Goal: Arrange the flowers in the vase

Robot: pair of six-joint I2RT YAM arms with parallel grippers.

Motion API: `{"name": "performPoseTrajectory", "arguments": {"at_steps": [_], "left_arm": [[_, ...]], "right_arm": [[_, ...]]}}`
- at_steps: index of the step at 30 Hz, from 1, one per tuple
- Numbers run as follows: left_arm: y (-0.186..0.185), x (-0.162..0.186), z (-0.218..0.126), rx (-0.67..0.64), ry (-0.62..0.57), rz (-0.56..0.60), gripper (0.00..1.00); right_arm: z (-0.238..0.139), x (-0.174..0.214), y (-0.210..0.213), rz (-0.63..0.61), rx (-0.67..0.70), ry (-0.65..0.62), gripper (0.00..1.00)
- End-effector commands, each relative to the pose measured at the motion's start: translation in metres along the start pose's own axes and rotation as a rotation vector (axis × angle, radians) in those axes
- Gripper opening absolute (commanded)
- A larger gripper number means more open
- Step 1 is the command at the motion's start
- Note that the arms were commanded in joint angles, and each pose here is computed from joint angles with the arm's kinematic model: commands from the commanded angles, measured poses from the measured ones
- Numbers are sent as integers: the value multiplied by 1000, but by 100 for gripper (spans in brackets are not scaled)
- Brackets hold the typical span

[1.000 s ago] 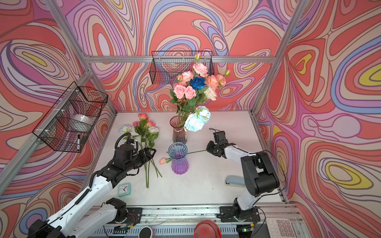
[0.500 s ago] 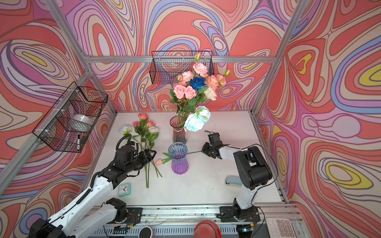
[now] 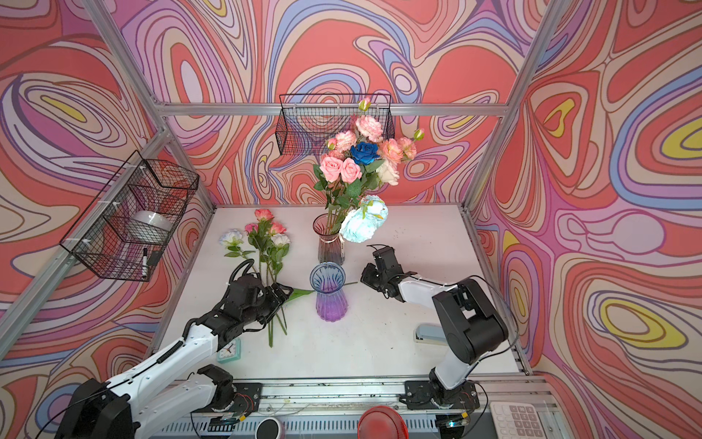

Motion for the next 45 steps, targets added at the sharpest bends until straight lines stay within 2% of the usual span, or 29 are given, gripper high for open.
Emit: {"name": "performPoseTrajectory", "arguments": {"at_steps": [1, 5, 8, 10, 13, 22, 36, 45], "left_arm": [[-15, -2, 1, 33, -117, -188, 75], [-33, 0, 5, -31, -181, -330, 74], [-36, 5, 18, -80, -184, -436, 68], [-42, 6, 27, -99, -187, -486, 64], [-50, 6, 37, -150, -204, -524, 63], [-52, 6, 49, -344, -281, -571, 64], [-53, 18, 74, -471, -282, -591, 62], [-43, 21, 85, -545, -298, -596, 54]], "right_arm": [[-13, 2, -9, -19, 89, -50, 11], [-26, 3, -10, -35, 116, -81, 10], [-34, 5, -12, -38, 126, -99, 9], [-38, 6, -14, -43, 138, -110, 10], [-42, 7, -15, -53, 150, -120, 9], [-52, 11, -22, -63, 190, -151, 9], [-51, 13, -35, -43, 211, -150, 8], [-53, 15, -46, -24, 226, -157, 7]]}}
Point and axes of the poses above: each gripper's point midway between its finger pads, its own z axis out along the fingers, its own y axis along the line the jaws close on, x = y × z, the point moved 10 cm from there along -z, back along the fingers, and after that the axes turned 15 degrees about -z, right-handed, at the moved point
